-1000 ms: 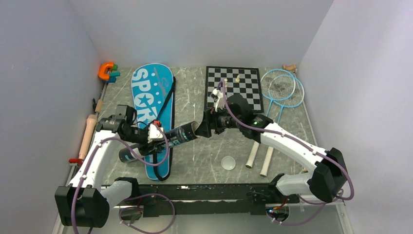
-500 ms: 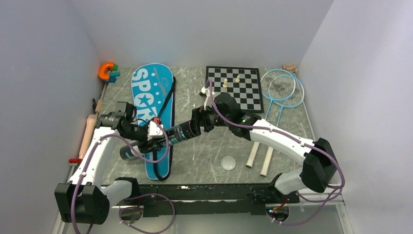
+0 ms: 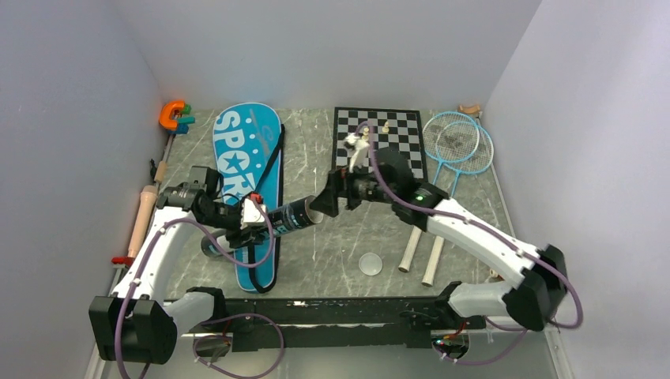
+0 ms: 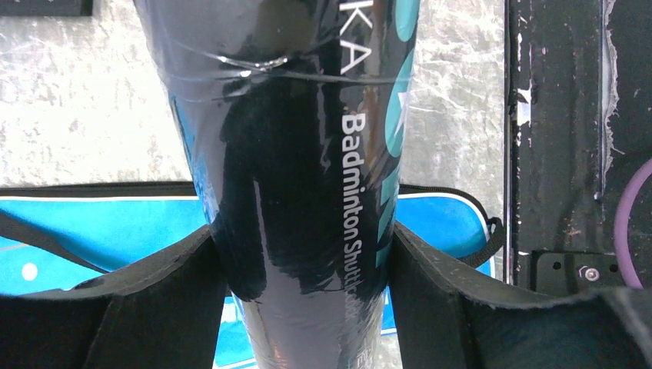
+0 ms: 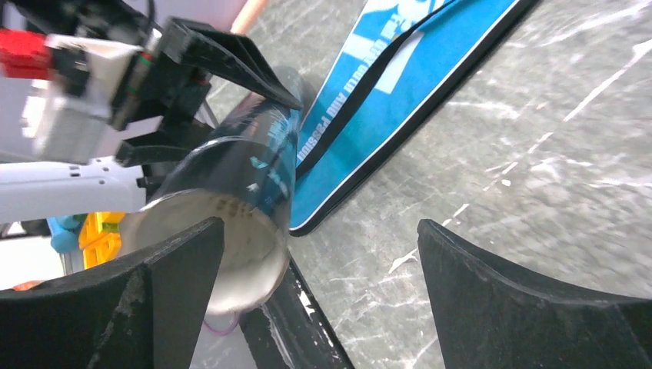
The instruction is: Pack up the badminton gear
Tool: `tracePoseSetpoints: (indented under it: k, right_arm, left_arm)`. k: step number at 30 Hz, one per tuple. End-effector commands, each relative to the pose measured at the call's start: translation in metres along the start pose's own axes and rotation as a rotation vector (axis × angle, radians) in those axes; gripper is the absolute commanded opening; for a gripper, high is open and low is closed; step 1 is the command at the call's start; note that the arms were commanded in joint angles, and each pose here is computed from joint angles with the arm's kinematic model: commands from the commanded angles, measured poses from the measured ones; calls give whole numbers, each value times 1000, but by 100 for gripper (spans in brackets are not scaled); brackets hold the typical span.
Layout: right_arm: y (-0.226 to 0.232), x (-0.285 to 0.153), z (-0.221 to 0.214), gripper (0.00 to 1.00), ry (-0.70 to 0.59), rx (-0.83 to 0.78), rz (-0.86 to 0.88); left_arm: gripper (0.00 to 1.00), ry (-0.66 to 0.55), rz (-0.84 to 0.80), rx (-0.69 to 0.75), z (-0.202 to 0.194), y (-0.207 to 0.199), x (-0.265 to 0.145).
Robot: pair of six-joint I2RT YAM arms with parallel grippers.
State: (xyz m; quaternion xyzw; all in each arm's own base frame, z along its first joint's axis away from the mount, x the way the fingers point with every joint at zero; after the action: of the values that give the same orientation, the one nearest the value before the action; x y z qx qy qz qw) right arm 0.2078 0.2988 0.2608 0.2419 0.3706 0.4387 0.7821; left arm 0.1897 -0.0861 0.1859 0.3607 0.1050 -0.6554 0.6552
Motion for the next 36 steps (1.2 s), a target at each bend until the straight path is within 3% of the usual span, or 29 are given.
tracePoseSetpoints:
  k: [1, 6, 10, 16, 22, 36]
  right_arm:
    - [9, -50, 13, 100, -94, 1, 27]
    - [-3, -79, 7, 100, -122, 33, -44]
    - [-41, -84, -16, 98, -90, 111, -246]
    - [-107, -79, -71, 84, 43, 279, -584]
    - [-138, -78, -120, 74, 193, 340, -831]
    - [-162, -73, -156, 57, 312, 391, -918]
  left_arm:
    - [0, -14, 6, 64, 1, -3, 2]
    - [0, 6, 1, 55, -5, -5, 3]
    - [0, 46, 20, 19, -10, -3, 2]
    - [0, 95, 26, -12, -18, -6, 1]
    - [0, 108, 25, -6, -21, -14, 3]
    - [0, 86, 20, -10, -20, -19, 5]
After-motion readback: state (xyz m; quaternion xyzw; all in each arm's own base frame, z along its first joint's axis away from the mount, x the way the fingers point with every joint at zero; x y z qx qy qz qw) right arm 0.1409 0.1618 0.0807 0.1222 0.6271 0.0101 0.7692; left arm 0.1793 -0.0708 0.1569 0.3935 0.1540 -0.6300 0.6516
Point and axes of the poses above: each gripper's point midway between its finger pads, its own x axis out along the fingers, its own y axis along the line the jaws close on, z = x × y, the point moved 5 cm from there along -x, back along the fingers, and after that the axes turned 14 degrees about x, right-handed, at the moved point
